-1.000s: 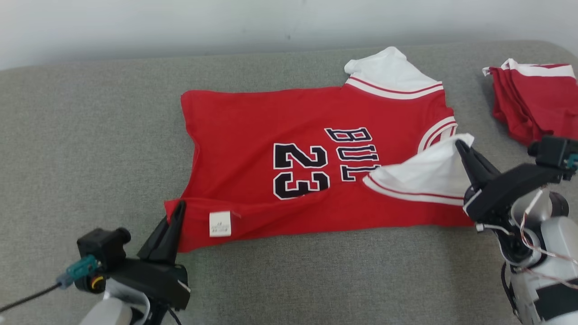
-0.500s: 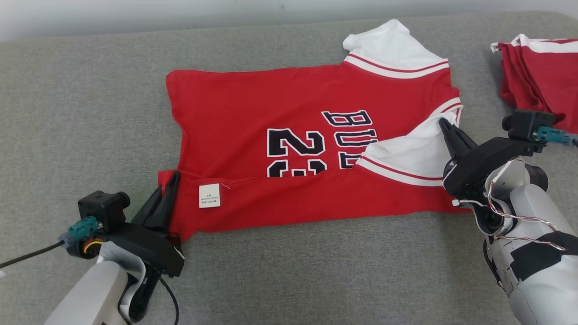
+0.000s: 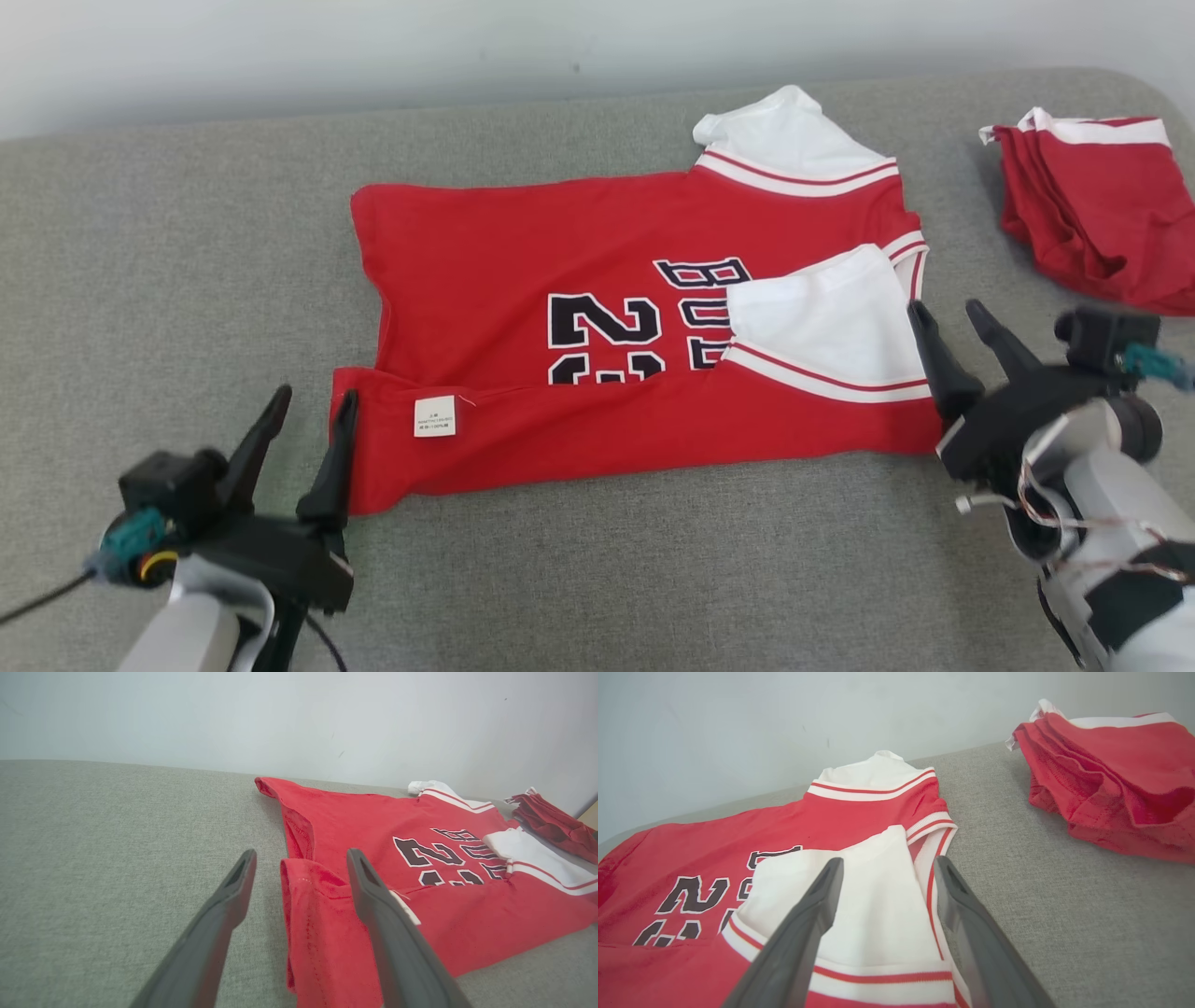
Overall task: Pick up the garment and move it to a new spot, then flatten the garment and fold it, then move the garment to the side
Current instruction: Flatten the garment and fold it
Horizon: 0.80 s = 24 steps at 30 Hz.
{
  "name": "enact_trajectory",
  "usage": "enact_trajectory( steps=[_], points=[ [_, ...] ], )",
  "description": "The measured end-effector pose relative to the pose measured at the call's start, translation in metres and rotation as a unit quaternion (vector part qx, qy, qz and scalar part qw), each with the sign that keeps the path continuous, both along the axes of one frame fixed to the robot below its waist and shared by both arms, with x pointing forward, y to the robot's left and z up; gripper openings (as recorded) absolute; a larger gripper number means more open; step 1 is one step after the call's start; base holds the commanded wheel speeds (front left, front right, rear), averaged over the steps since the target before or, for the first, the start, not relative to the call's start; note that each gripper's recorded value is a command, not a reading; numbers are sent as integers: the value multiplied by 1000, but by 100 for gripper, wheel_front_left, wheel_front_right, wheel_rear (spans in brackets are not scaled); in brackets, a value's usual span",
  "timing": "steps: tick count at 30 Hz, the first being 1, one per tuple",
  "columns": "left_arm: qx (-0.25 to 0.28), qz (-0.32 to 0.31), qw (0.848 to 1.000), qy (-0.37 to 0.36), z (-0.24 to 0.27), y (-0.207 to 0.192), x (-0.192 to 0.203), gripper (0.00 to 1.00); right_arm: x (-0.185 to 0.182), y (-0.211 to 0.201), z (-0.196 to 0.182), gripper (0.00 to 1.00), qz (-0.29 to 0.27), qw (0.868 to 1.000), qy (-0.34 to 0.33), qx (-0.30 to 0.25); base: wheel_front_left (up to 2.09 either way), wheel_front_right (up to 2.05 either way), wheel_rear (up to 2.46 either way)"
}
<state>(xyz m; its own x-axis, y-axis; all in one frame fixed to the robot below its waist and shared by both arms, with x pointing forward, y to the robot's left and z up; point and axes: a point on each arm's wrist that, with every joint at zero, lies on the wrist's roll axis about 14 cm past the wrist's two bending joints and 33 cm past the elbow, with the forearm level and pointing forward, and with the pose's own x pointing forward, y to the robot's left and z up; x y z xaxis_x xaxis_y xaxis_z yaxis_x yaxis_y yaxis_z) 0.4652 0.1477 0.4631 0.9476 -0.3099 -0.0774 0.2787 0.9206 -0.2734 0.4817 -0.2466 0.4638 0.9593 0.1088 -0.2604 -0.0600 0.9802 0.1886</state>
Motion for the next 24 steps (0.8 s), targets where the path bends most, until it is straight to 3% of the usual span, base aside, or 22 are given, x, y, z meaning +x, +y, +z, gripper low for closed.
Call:
enact_trajectory(
  steps=[12, 23, 24],
  points=[
    [24, 6, 999, 33, -30, 0, -40, 100, -46, -3, -34, 100, 14, 999, 27, -16, 0, 0, 0],
    [44, 16, 997, 63, -54, 1, -42, 100, -57, -20, -54, 100, 1, 997, 52, -49, 0, 0, 0],
    [43, 16, 997, 67, -57, 0, -42, 100, -57, -22, -56, 84, -3, 997, 55, -50, 0, 0, 0]
  ],
)
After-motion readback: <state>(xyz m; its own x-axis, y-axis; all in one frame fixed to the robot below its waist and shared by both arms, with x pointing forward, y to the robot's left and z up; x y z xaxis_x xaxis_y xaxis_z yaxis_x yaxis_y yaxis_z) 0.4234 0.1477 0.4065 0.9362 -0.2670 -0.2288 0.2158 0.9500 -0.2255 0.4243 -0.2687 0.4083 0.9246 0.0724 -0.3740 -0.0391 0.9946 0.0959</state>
